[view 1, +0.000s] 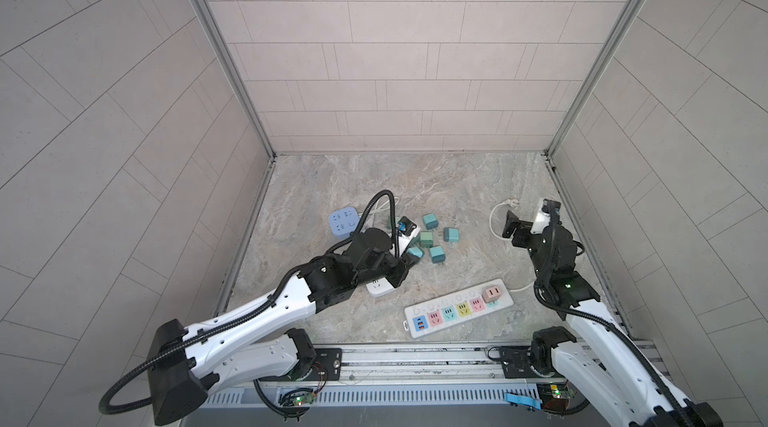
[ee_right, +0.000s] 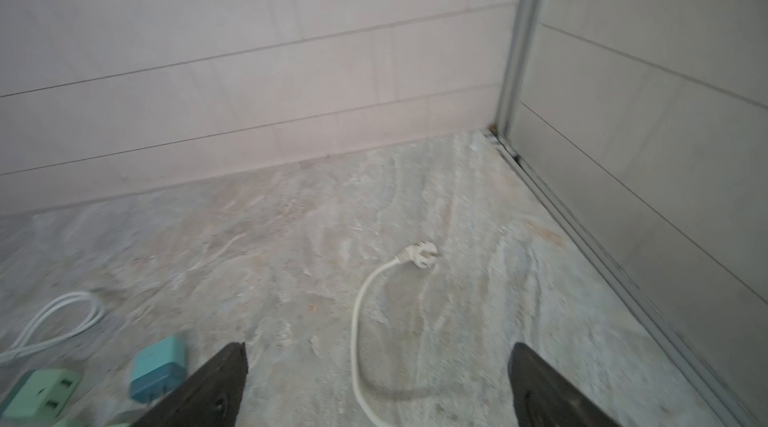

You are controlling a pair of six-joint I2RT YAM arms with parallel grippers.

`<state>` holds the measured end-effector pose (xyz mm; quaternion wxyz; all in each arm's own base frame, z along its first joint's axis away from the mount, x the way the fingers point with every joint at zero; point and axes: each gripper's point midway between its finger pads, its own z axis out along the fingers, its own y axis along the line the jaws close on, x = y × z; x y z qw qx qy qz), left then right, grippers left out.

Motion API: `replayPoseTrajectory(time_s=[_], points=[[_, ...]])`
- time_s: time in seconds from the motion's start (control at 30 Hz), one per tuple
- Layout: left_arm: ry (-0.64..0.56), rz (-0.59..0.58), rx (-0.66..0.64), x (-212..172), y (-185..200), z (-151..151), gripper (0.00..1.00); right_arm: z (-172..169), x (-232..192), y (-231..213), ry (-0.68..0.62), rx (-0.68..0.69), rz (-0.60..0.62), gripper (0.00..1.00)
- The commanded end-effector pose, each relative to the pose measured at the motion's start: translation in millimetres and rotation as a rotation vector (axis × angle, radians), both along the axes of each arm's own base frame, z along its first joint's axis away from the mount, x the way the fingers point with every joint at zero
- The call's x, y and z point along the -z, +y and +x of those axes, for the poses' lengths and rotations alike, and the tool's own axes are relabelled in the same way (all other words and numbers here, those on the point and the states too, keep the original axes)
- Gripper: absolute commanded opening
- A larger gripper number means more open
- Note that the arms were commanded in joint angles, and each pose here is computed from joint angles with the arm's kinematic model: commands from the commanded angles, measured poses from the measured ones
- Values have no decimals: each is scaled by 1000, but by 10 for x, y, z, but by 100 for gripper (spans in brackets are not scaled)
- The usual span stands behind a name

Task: Insert the plug
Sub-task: 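Withdraw the open right gripper while the left gripper carries the adapter to the strip, then align the teal adapter over the socket beside the pink adapter with the left gripper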

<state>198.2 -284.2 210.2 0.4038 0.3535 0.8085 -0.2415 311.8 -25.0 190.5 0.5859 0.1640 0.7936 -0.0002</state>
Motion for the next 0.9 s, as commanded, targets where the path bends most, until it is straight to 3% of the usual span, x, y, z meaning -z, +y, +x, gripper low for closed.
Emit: replayPoseTrajectory(time_s=[0.0, 0.27, 0.43, 0.6, 0.87], points=[[-11, 56, 25, -27, -82, -36, 0, -23, 379, -109, 87, 84, 184, 100], [-61, 195, 227, 45, -567, -428, 0, 52, 686, -239, 172, 169, 169, 91], [-86, 337, 314, 192, -821, -608, 0, -88, 743, -382, 170, 274, 178, 92], [-77, 447, 388, 401, -1061, -707, 0, -370, 833, -615, 234, 470, 191, 100], [8, 605, 409, 657, -1251, -676, 0, -447, 847, -661, 205, 491, 206, 100]])
